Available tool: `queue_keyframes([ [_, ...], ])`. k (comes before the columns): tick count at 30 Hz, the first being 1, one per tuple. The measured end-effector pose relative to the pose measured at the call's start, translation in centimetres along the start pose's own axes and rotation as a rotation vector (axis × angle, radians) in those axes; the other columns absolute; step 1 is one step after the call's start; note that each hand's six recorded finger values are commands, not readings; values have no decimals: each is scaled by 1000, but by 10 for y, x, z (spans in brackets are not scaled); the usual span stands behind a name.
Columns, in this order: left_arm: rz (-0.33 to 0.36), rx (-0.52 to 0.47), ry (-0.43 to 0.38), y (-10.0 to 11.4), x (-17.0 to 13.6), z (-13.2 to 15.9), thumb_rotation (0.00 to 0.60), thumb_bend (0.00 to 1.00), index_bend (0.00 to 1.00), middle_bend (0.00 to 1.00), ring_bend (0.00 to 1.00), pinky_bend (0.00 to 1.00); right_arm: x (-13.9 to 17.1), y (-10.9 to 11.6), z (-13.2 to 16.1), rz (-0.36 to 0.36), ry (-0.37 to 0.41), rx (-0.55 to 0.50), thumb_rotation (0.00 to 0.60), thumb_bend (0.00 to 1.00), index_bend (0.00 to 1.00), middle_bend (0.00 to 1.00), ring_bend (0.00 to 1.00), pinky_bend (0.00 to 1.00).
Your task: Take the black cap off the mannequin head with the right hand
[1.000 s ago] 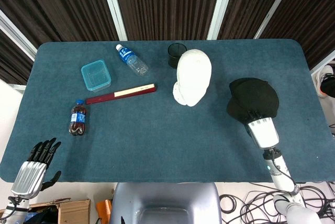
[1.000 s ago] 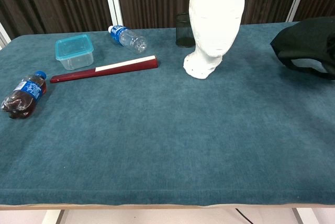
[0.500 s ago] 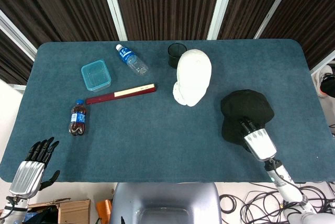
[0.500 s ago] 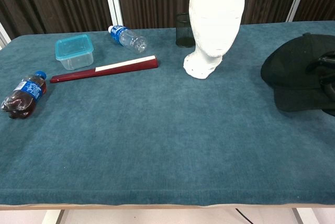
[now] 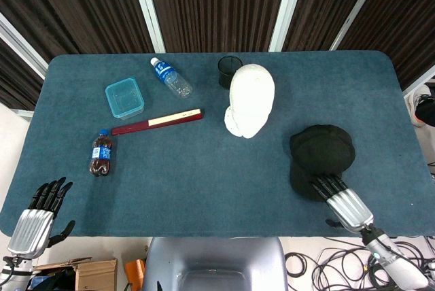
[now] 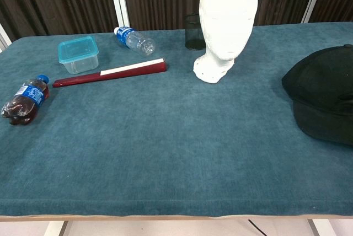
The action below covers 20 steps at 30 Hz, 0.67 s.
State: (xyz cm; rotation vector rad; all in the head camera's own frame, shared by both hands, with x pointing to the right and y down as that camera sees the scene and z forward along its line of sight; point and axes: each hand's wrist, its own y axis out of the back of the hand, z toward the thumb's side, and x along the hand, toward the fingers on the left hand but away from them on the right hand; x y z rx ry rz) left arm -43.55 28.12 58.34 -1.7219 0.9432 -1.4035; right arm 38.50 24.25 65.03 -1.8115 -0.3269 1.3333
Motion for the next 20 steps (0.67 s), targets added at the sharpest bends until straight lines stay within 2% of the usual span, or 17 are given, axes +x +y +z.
queue_keyframes([
  [2, 6, 0, -1, 1, -1, 0, 600, 333, 0, 0, 36, 84, 14, 12, 0, 24, -3, -25, 600, 0, 0, 0, 0, 59],
  [4, 16, 0, -2, 3, -2, 1, 600, 333, 0, 0, 36, 83, 26, 26, -2, 15, -14, -37, 600, 0, 0, 0, 0, 56],
  [7, 37, 6, -5, 7, -5, 1, 600, 333, 0, 0, 35, 83, 42, 47, -5, -62, -45, -41, 600, 0, 0, 0, 0, 21],
  [9, 48, 18, -8, 8, -8, 2, 600, 338, 0, 0, 35, 83, 58, 60, -8, -134, -97, -33, 600, 0, 0, 0, 0, 1],
  [12, 47, 38, -7, 7, -11, 3, 600, 359, 0, 0, 35, 82, 87, 74, -11, -201, -201, -56, 600, 0, 0, 0, 0, 0],
  [17, 37, 56, 6, 7, -18, 5, 600, 377, 0, 0, 25, 79, 110, 73, -5, -218, -318, -196, 600, 0, 0, 0, 0, 0],
  [20, 35, 51, -7, 7, -19, 7, 600, 401, 0, 0, 17, 75, 118, 65, -16, -217, -374, -174, 600, 0, 0, 0, 0, 0],
])
